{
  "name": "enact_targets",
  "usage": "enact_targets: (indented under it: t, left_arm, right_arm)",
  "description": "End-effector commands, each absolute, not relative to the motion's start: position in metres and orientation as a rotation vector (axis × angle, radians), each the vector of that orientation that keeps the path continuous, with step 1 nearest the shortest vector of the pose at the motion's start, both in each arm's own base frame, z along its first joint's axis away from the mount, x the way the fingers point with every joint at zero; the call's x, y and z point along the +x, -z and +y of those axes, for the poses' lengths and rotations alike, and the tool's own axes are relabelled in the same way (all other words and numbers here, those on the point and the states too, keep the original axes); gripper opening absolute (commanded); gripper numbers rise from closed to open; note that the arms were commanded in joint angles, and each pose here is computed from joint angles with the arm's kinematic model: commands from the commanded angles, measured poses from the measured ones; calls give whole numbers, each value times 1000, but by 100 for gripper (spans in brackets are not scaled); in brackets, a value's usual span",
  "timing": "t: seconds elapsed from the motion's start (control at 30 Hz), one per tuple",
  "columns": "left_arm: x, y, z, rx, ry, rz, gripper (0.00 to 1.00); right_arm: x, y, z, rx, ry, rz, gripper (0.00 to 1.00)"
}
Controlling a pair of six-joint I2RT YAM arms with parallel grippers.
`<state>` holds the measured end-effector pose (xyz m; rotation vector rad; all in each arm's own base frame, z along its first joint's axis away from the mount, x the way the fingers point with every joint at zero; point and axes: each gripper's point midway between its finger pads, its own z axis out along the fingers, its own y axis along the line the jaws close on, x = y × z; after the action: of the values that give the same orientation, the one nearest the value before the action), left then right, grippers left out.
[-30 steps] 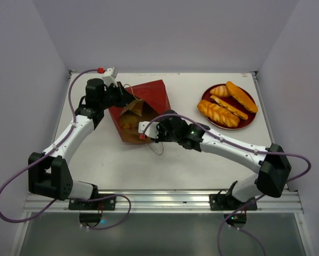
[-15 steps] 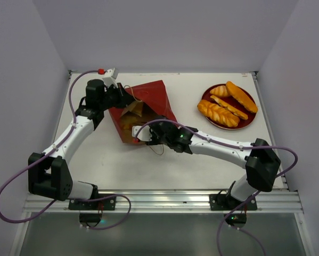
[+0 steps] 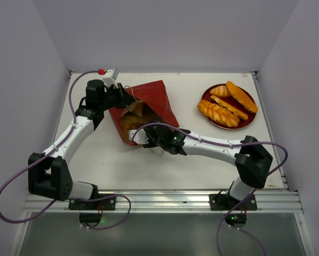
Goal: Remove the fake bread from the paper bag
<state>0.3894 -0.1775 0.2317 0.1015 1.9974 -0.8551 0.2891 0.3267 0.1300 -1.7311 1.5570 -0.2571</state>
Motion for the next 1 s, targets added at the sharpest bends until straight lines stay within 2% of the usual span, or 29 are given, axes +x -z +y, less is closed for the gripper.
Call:
enact_targets:
  t: [0.0,0.4,0.53,0.63,0.67,0.77,0.97]
  left_arm:
    - [383,-238,-178,116,873,1983,0]
    - [382,-240,-179,123,887,1979,0]
    - [382,-239,-180,122,889,1981,0]
    - [382,-239,-179,123,887,1981,0]
    - [382,-240,-179,122,885,1979,0]
    - [382,-239,-179,121,884,1981,0]
    - [385,-236,-177,119,867,1982,0]
  right_arm:
    - [299,-155,347,-1661,274,1483,50]
    - [309,-150,365,-1638,333,1462,49]
    - [315,-146,367,-1631,362,1458,45]
    - [314,-147,366,-1625,365,1461,35]
    - [314,-148,366,-1626,360,1459,27]
    - [310,-151,363,-1627,344,1457,14]
    - [298,-168,352,-1619,292,1438,4]
